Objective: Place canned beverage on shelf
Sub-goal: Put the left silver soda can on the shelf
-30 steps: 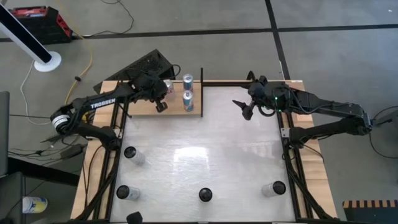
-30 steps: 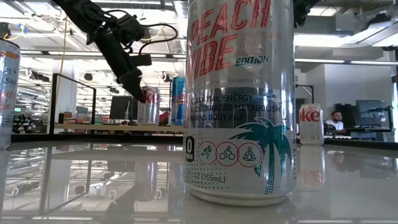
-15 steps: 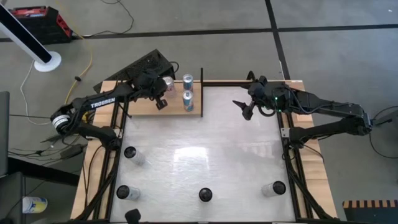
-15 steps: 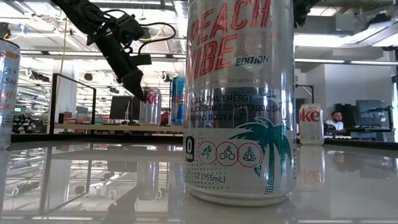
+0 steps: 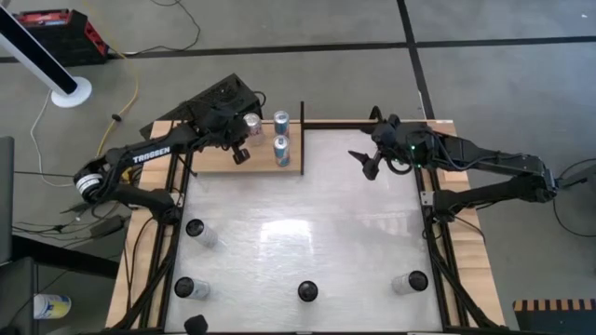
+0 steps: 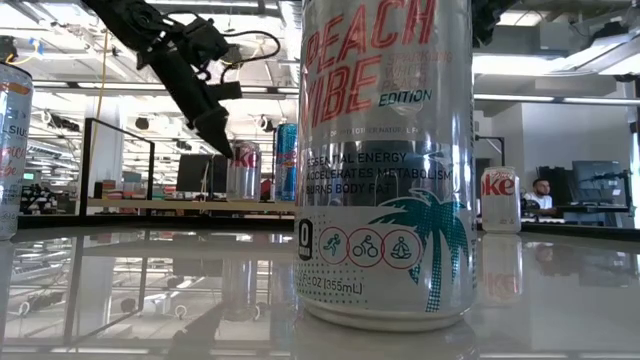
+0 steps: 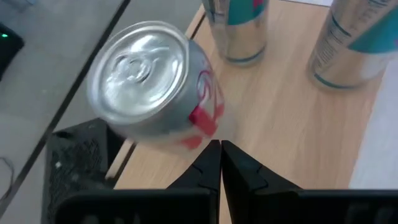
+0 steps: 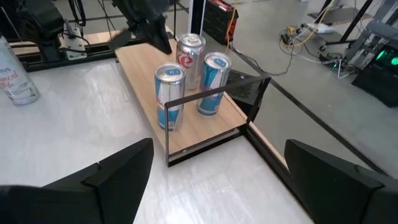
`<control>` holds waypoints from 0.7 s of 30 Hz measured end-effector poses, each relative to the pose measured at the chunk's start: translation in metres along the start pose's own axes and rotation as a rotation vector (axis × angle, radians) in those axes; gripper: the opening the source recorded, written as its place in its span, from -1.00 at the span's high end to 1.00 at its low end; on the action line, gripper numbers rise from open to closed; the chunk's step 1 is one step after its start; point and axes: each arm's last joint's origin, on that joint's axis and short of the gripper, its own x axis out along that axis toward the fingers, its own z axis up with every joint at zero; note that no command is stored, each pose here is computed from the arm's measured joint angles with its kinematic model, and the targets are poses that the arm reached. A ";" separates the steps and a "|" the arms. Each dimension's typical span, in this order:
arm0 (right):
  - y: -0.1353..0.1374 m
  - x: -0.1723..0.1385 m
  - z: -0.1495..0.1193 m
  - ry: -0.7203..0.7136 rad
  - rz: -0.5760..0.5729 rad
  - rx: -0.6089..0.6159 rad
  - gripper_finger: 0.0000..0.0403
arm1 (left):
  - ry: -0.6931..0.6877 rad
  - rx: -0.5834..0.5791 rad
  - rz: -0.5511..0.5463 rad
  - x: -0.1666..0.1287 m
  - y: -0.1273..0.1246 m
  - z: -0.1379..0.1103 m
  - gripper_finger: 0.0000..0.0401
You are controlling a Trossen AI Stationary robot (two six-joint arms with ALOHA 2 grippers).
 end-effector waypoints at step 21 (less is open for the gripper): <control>0.001 0.000 -0.001 0.013 0.006 -0.003 -0.91 | 0.062 -0.070 0.082 0.027 0.019 -0.012 1.00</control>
